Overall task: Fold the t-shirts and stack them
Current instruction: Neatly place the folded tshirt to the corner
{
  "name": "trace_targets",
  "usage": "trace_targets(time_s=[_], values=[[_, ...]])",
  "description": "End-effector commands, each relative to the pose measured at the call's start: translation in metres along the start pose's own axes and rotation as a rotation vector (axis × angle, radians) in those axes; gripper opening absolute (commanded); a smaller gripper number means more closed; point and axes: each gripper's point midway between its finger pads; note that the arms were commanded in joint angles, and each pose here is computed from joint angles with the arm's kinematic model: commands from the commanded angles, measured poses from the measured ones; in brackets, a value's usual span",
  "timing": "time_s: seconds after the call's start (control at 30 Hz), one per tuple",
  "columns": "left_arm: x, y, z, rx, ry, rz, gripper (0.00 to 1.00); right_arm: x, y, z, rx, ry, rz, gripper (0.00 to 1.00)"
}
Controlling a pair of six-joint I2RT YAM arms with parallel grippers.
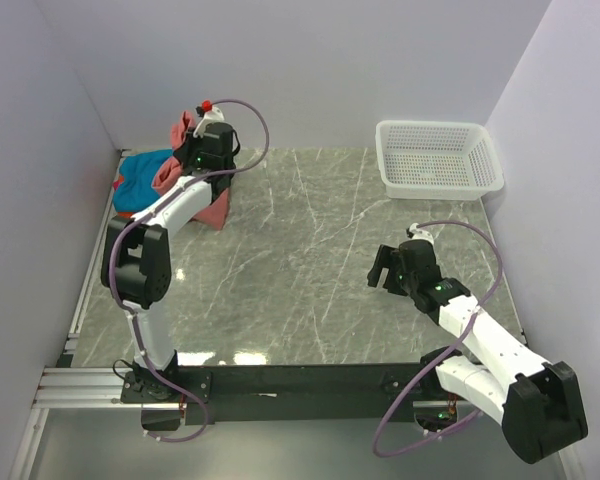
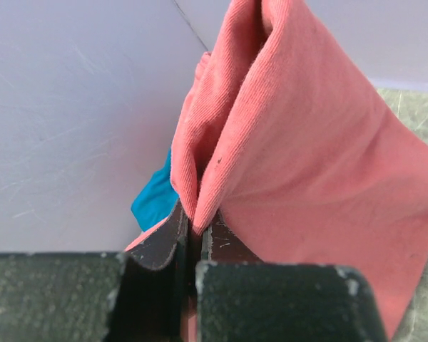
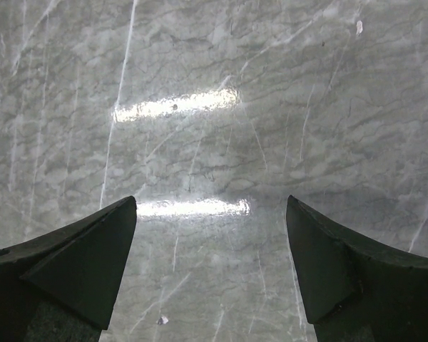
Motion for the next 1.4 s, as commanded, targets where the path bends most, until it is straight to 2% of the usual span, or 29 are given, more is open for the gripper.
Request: trace_targets(time_s=[0.0, 0.57, 0.73, 1.0, 1.37], values=[[-0.019, 0.058, 0.068, -0.175, -0.118, 0.056, 0.01, 0.002, 0.008, 0.011, 0.002, -0.024, 0.034, 0.91], [-0.031, 0.088, 0.110, -0.228, -0.160, 0.056, 0.01, 0.003, 0.004, 0.012, 0.022, -0.027, 0.033, 0.91], [-0.030, 0.089, 0.106, -0.220, -0.138, 0.065, 0.01, 0.003, 0.002, 0.012, 0.028, -0.024, 0.023, 0.91], [-0.002, 0.090, 0.081, -0.218, -0.077, 0.124, 0.01, 0.005, 0.000, 0.011, 0.032, -0.016, 0.011, 0.91], [0.067, 0.091, 0.043, -0.185, 0.005, 0.152, 0.01, 0.004, -0.006, 0.012, 0.033, -0.014, -0.022, 0.91]])
Point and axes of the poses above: each gripper's point midway between its finger pads, its own x axis out along the fingers, its own y axis along the line the jaws close on, z = x × y, and after that the axes turned 5 degrees about x, right-handed
